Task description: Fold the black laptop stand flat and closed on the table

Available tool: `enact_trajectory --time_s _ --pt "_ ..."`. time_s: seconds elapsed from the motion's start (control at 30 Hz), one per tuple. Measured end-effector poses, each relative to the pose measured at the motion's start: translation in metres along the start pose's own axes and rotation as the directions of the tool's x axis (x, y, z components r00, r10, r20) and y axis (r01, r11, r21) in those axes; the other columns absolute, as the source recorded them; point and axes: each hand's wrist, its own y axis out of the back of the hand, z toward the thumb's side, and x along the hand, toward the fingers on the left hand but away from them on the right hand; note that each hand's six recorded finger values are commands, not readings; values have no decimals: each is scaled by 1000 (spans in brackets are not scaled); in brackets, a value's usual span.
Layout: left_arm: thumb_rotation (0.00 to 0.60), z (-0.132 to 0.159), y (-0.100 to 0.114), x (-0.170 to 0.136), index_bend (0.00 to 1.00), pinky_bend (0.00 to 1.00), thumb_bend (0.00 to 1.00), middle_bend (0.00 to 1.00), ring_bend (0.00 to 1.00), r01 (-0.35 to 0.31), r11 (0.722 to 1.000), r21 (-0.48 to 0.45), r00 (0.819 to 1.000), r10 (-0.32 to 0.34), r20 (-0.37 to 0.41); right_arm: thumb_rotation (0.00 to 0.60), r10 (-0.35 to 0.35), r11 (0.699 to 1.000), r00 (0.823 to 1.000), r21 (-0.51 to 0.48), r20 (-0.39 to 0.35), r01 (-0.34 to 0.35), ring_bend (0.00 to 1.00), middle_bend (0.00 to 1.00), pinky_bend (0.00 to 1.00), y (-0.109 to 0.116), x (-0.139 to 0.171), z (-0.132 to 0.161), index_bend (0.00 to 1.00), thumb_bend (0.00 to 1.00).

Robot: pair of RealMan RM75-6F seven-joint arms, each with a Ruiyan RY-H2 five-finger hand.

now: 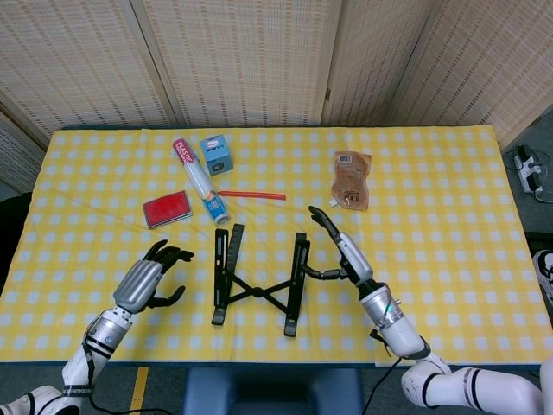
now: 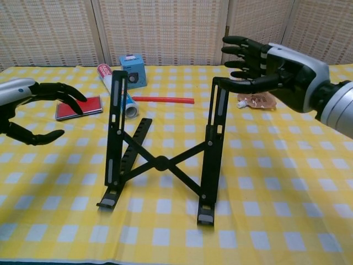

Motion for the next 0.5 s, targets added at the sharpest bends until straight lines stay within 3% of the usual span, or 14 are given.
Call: enact_trajectory --time_s 0.17,0.3,0.4,0.5 --pt "600 7 8 11 244 16 439 316 178 -23 999 31 999 21 43 600 -88 996 995 0 -43 88 59 34 0 34 15 9 0 290" --pt "600 15 10 25 245 22 419 316 178 -9 995 95 996 0 93 600 -84 992 991 80 -102 93 112 94 0 42 27 22 0 290" --pt "600 24 9 39 240 22 368 307 177 3 985 171 989 -27 142 600 -62 978 987 190 -150 90 222 213 44 43 37 33 10 289" --pt "600 31 7 54 189 21 268 249 147 0 969 248 982 -47 185 600 -33 943 982 319 -187 93 350 345 185 41 45 42 98 290"
